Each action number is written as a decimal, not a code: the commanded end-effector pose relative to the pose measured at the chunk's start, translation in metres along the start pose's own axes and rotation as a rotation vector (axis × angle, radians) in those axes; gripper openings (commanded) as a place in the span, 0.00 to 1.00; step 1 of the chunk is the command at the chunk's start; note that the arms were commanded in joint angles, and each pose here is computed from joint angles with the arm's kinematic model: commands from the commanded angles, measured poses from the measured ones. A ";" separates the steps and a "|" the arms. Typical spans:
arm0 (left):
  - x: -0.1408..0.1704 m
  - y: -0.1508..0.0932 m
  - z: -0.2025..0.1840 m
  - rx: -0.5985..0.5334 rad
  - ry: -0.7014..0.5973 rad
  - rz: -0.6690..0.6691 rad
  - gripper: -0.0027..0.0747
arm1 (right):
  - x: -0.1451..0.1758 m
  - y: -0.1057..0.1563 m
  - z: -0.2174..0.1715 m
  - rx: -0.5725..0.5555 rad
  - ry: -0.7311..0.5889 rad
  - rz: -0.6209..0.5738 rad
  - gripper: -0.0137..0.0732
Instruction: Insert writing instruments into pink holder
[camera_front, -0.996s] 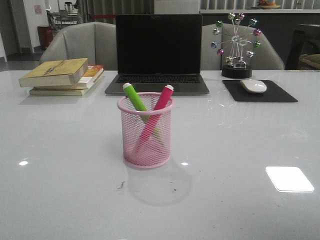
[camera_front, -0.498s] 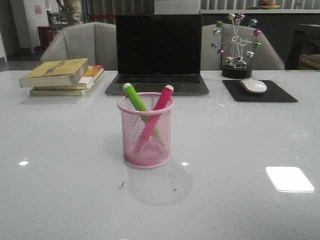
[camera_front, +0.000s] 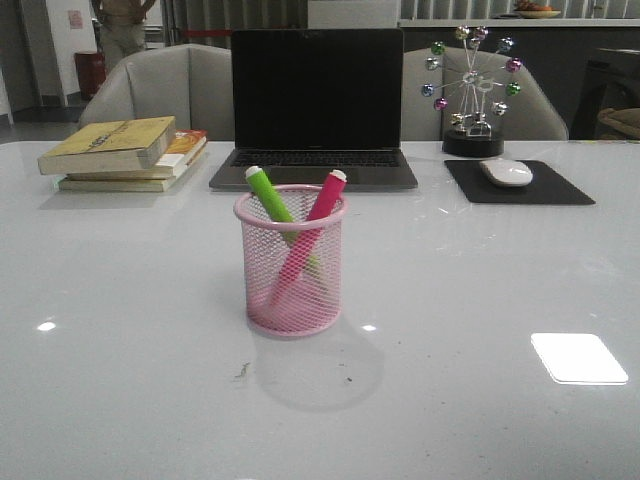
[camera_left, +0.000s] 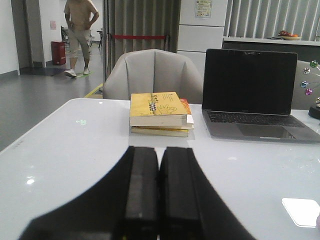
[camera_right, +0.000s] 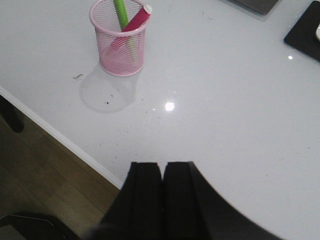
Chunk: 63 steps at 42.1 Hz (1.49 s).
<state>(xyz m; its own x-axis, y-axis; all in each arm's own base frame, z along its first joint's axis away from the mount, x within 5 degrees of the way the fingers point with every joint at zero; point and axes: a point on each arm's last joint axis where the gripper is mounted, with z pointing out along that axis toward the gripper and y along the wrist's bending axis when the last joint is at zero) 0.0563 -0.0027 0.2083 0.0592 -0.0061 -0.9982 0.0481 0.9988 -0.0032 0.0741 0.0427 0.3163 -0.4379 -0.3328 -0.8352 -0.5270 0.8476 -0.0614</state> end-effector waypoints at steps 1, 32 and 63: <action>-0.011 0.000 -0.002 -0.001 -0.126 0.020 0.16 | -0.012 -0.001 -0.005 0.006 -0.089 -0.009 0.22; -0.012 -0.001 -0.002 0.022 -0.130 0.000 0.16 | -0.012 -0.001 -0.005 0.006 -0.088 -0.009 0.22; -0.012 -0.002 -0.002 0.032 -0.130 -0.001 0.16 | -0.012 -0.001 -0.005 0.006 -0.083 -0.009 0.22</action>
<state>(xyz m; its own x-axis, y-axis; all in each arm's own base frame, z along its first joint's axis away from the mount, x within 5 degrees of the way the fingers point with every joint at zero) 0.0561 -0.0041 0.2104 0.0829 0.0018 -0.9966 0.0724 0.9973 0.0078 0.0740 0.0426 0.3162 -0.4395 -0.3337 -0.8340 -0.5270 0.8476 -0.0614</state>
